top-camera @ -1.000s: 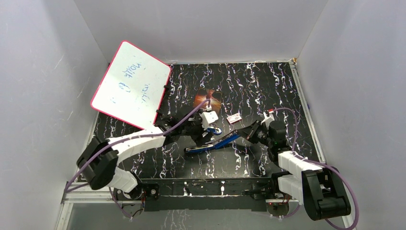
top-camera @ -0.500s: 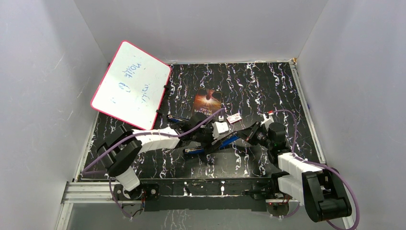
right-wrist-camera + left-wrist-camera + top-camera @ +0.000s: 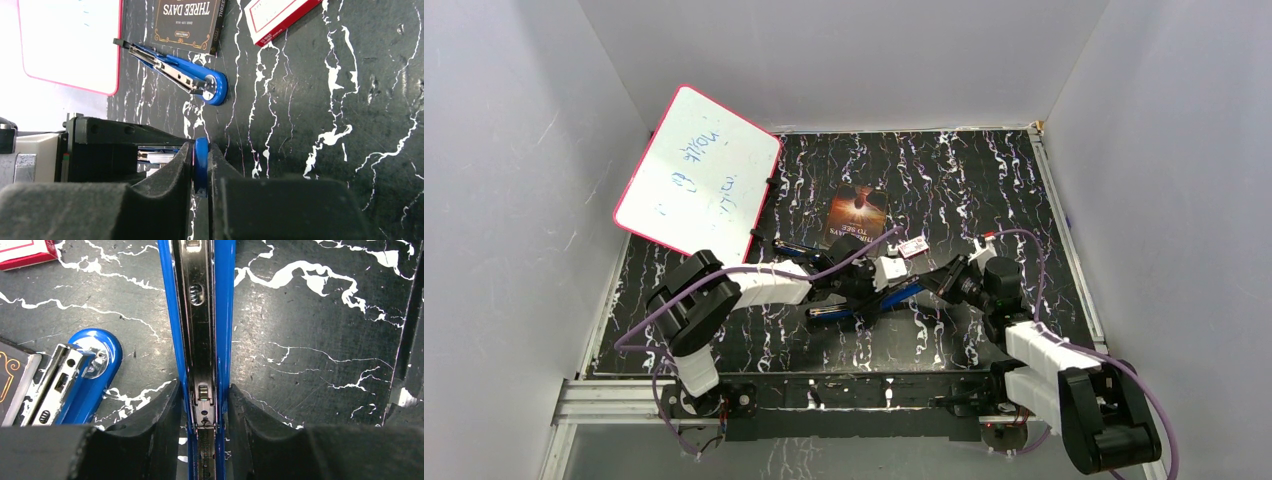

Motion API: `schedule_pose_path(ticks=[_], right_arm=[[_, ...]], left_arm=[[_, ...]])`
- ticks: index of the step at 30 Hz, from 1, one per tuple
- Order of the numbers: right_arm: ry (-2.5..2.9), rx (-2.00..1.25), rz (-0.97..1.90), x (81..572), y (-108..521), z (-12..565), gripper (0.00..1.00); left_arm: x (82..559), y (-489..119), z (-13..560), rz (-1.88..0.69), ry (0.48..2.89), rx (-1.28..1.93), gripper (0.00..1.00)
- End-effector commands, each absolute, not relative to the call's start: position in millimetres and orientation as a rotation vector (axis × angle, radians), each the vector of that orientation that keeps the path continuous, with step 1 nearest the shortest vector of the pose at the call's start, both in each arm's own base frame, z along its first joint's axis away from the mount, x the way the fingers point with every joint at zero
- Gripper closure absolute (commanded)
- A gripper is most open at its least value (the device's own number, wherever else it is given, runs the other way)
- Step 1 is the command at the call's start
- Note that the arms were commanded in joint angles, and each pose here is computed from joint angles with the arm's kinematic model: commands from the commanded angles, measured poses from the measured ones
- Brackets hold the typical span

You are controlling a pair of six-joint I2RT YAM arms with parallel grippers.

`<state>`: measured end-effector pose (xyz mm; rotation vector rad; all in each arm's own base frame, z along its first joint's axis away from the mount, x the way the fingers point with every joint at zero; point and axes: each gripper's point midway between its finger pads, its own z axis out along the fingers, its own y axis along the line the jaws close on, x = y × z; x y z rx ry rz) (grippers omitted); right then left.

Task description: Load the staples into the stapler

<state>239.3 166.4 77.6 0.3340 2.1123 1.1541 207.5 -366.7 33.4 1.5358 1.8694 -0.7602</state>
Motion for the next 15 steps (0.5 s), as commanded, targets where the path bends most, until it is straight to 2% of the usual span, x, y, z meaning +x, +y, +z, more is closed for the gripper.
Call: schedule_pose_path(ticks=[1,8,15], right_arm=[[2.148,0.289,0.991,242.7,152.0,69.2,0.77],[2.067,0.27,0.783,260.1,127.0,99.4,0.58],[2.011,0.228,0.74,263.4,121.4,116.6,0.52]], left_arm=[[206.3,-371.3,61.4,-0.772,1.762,1.603,1.0],[197.3,-337.1,53.7,-0.658,1.796,1.694,1.0],[197.2,-314.1,46.7,-0.54,1.779,1.811,1.0]])
